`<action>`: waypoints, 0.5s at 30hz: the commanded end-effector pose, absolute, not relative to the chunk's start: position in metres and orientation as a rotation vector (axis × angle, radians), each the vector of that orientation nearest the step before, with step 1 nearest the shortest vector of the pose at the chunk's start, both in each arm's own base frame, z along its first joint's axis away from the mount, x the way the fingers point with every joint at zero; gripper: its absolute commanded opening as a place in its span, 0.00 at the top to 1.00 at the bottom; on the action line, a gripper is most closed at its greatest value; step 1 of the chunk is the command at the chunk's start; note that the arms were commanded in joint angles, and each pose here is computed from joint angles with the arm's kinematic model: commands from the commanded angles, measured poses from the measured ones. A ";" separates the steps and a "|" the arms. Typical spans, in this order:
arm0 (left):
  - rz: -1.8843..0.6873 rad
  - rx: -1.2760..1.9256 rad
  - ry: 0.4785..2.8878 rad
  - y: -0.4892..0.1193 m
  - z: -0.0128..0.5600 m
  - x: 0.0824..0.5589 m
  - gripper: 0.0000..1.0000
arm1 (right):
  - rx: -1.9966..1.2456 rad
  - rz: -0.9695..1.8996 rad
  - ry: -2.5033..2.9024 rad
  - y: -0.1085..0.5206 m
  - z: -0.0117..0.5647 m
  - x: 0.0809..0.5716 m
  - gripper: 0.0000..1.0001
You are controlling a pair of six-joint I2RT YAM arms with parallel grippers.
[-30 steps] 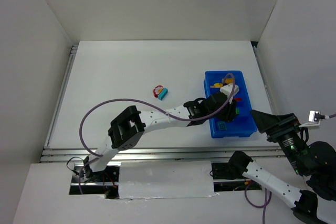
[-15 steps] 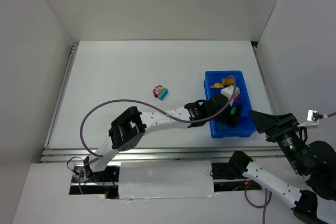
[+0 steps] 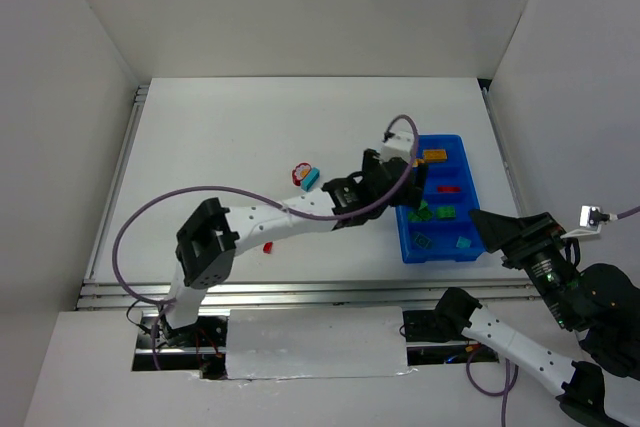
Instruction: Sort the legos into containers by color
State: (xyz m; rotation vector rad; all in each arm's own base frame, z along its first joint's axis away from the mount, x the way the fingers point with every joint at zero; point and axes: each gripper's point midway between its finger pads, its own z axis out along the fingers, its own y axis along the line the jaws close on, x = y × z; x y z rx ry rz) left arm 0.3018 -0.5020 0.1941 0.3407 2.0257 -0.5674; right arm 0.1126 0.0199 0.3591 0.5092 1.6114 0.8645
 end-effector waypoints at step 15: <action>-0.151 0.556 2.249 -0.288 0.108 0.430 0.01 | 0.374 0.863 1.671 0.056 0.353 0.126 0.00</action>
